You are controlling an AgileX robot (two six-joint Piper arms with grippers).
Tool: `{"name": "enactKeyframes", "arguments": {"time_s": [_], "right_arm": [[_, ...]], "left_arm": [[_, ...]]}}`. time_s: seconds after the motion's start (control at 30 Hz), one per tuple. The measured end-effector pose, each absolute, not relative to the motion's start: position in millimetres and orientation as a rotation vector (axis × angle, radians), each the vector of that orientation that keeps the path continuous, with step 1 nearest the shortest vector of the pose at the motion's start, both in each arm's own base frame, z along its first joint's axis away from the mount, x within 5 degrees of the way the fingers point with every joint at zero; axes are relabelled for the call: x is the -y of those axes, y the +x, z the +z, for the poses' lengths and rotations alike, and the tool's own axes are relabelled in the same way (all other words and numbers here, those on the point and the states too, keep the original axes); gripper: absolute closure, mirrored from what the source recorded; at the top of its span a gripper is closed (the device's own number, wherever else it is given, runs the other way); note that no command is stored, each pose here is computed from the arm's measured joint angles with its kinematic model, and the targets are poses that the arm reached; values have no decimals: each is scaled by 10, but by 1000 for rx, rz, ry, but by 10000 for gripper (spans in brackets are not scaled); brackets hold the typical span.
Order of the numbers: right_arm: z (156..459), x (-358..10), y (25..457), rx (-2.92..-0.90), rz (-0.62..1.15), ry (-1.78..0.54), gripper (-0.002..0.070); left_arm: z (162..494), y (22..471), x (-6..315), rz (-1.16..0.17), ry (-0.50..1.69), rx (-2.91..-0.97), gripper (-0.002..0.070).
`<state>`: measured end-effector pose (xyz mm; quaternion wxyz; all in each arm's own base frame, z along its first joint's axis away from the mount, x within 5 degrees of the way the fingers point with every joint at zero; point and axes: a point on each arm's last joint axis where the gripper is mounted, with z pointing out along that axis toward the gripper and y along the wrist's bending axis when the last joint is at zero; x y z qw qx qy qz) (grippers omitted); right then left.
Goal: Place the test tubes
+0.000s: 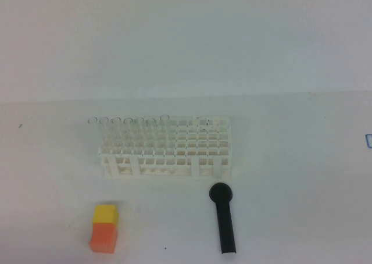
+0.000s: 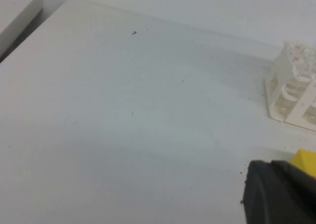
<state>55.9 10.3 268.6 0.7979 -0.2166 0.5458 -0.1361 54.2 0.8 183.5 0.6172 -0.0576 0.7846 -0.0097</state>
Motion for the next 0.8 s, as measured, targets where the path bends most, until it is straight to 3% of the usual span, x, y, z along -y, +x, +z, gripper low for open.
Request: {"name": "enactKeyframes", "arguments": {"time_s": [0.3,0.5,0.8], "right_arm": [[2737,-35,409,-1096,-286,-359,678],[2660,-9,425,-1213,-194,-236,678],[2346,-172,452,-1497,-103,-493,678]], "left_arm": [[1831,540,14,-66,-109,-1813,676],[1829,537,53,-115,-37,-1819,676],[1829,537,53,-116,-39,-1819,676]]}}
